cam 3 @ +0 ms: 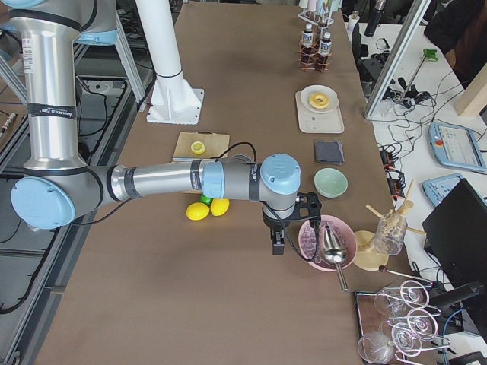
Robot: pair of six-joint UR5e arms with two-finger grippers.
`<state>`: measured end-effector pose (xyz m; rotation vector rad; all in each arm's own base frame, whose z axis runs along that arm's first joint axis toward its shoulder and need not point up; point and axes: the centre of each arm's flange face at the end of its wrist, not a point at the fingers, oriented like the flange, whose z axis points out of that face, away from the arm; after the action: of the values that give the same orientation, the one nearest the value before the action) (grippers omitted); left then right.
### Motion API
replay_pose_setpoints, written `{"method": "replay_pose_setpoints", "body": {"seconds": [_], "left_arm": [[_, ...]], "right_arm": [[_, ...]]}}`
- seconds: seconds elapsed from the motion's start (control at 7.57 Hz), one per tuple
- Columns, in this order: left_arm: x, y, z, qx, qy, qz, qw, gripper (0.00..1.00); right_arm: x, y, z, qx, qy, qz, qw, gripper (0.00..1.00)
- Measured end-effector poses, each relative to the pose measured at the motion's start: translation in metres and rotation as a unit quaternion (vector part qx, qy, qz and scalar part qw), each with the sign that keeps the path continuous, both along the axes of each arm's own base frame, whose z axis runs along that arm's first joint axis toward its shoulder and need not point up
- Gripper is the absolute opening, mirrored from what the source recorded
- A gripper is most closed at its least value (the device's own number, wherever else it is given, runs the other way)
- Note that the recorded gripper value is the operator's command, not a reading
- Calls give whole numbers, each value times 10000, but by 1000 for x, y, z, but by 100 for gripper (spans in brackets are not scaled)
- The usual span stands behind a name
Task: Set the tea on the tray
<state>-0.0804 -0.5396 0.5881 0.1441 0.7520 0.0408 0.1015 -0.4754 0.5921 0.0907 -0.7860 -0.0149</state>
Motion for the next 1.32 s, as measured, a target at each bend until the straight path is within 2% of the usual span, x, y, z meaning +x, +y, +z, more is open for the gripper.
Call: {"method": "replay_pose_setpoints", "body": {"seconds": [0.26,0.53,1.32], "left_arm": [[0,-2,1,-22,-1,-2,10000,98],[0,-1,2,-40,-3,-2,10000,98],[-2,-7,-4,10,-28,-24,10000,98]], "right_arm": [[-4,-4,-8,54,-68,0,10000,100],[-10,-6,-13,-17,-176,72,9998,100],[-16,-7,-8,-80,-117,14,9999,100]]}}
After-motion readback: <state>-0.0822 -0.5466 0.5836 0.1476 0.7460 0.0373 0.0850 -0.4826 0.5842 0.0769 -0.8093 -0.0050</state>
